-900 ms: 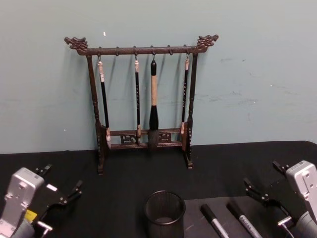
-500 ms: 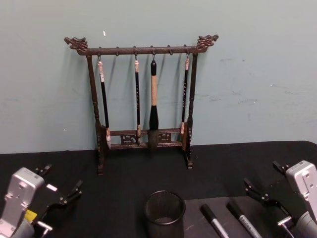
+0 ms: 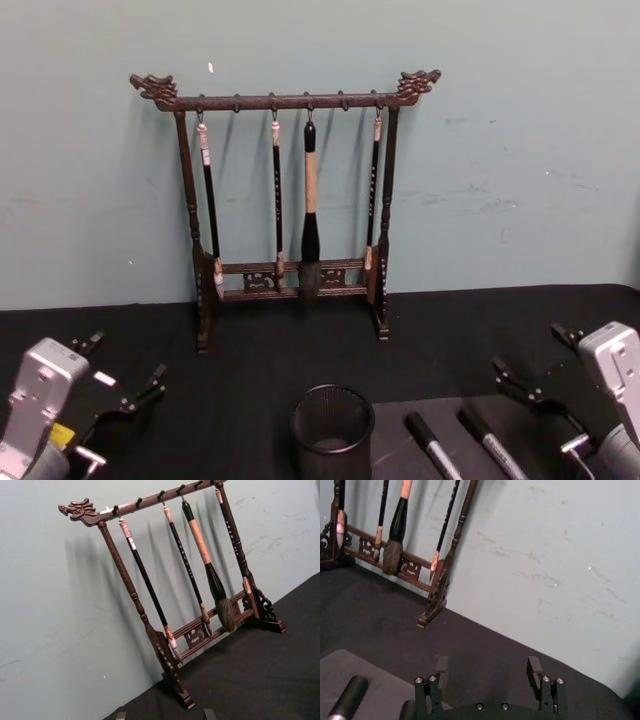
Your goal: Pick up the water-based marker from the table and place it into the pen holder.
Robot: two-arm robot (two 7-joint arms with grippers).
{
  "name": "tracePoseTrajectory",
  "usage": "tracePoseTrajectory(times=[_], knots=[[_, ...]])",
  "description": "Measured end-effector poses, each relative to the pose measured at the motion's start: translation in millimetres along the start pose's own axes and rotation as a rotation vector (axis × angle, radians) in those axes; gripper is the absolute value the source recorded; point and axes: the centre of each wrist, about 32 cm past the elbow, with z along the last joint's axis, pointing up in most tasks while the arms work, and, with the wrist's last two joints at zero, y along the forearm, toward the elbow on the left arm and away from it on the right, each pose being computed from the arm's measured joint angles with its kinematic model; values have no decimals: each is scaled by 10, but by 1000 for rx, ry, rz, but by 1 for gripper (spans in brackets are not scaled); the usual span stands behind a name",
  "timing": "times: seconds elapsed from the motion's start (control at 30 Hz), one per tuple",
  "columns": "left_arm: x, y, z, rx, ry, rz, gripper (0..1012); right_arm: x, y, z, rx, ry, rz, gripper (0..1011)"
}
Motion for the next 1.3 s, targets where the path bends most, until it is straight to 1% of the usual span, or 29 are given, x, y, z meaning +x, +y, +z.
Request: tracePoseTrajectory(times=[0.13,0.23,0.27,0.4,0.43,0.6,0.63,0.7,0.8,1.13,1.3], knots=[[0,0,0,0,0,0,1001,20,12,15,6,7,-6,1002],[0,0,0,0,0,0,1001,44,6,40,13,31,-1,1002],[0,0,0,0,0,0,1001,51,-3,57,11,48,5,1002],[0,0,0,0,0,0,1001,51,-15,80,3,69,16,1002],[0,0,0,0,0,0,1001,41,-35,102,-8,87,29,1002],[0,0,0,0,0,0,1001,11,-78,144,-47,120,53,1002],[0,0,0,0,0,0,1001,-1,-92,152,-64,127,56,1002],[0,0,0,0,0,0,1001,-8,-98,157,-71,130,58,1002],[0,0,0,0,0,0,1001,-57,-122,168,-113,142,74,1002],[0,0,0,0,0,0,1001,-140,-134,161,-165,161,108,1002],[0,0,0,0,0,0,1001,-163,-127,162,-192,171,117,1002]])
